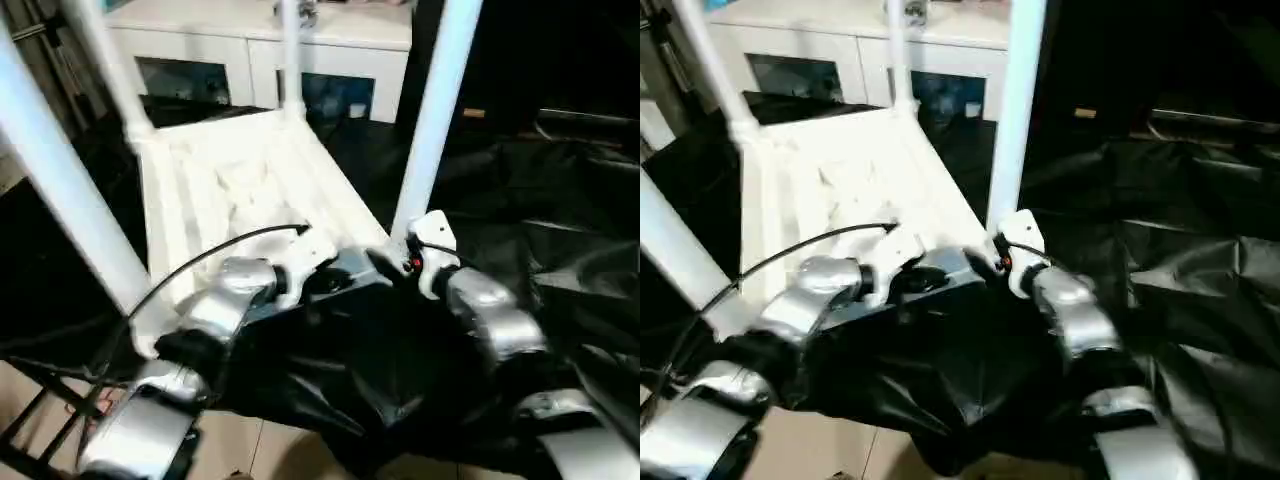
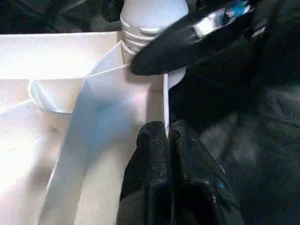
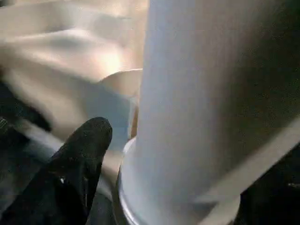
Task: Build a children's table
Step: Rotate leg to tighten
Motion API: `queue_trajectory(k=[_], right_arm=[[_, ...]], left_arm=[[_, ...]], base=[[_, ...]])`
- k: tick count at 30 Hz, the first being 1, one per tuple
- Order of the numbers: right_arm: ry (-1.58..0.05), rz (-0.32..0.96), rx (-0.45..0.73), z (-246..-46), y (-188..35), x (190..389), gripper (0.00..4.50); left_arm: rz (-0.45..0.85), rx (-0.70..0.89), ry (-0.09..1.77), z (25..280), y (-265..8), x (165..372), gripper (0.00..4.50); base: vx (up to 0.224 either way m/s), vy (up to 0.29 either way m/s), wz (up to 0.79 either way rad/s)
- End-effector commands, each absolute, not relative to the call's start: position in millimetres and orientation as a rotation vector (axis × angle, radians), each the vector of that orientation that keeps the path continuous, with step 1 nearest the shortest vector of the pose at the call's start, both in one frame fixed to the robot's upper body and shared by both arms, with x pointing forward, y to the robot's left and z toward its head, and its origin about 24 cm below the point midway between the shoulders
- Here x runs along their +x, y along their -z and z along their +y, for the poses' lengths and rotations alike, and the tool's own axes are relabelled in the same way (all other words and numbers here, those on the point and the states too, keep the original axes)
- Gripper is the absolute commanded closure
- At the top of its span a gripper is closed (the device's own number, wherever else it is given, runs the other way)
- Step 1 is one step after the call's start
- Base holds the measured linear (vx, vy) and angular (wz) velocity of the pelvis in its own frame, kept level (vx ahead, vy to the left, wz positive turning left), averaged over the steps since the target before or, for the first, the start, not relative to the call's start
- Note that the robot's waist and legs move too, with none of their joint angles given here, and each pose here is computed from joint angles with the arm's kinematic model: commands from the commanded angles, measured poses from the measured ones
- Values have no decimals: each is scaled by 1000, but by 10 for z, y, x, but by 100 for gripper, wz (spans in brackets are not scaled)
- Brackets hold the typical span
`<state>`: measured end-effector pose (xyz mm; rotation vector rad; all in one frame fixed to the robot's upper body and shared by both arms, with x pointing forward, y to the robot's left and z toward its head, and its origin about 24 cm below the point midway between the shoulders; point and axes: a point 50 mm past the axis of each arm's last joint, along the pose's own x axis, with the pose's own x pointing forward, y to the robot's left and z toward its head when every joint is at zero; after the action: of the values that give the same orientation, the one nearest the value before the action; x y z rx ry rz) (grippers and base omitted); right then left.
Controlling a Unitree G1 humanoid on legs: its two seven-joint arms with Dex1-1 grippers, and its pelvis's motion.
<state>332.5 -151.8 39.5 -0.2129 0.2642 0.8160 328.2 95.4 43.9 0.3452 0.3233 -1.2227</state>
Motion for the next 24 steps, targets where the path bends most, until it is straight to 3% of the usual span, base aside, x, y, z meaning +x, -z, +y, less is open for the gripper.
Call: queue_trajectory(k=[1,8,9,12,14,18,24], right_arm=[[-981,278,-214,-1461,-415,3242,64],[-1200,342,-190,-1538,-414,3090,64],[-1222,343,-185,-1535,-425,3080,97],[-1249,354,-181,-1537,-428,3065,97],[-1257,357,-177,-1536,-429,3060,140],[-1286,357,-162,-1516,-443,3038,162],[-1264,356,-120,-1459,-393,3012,177]], left_arm=[[285,367,1379,874,-435,3182,450],[327,332,1534,1083,-479,3109,450],[343,337,1557,1113,-479,3097,450],[362,353,1586,1151,-476,3084,450],[366,364,1593,1172,-480,3090,450],[372,364,1607,1201,-499,3102,450],[367,398,1546,1189,-476,3146,450]], base=[[0,0,0],[0,0,0],[0,0,0],[0,0,0],[0,0,0],[0,0,0],[0,0,0]])
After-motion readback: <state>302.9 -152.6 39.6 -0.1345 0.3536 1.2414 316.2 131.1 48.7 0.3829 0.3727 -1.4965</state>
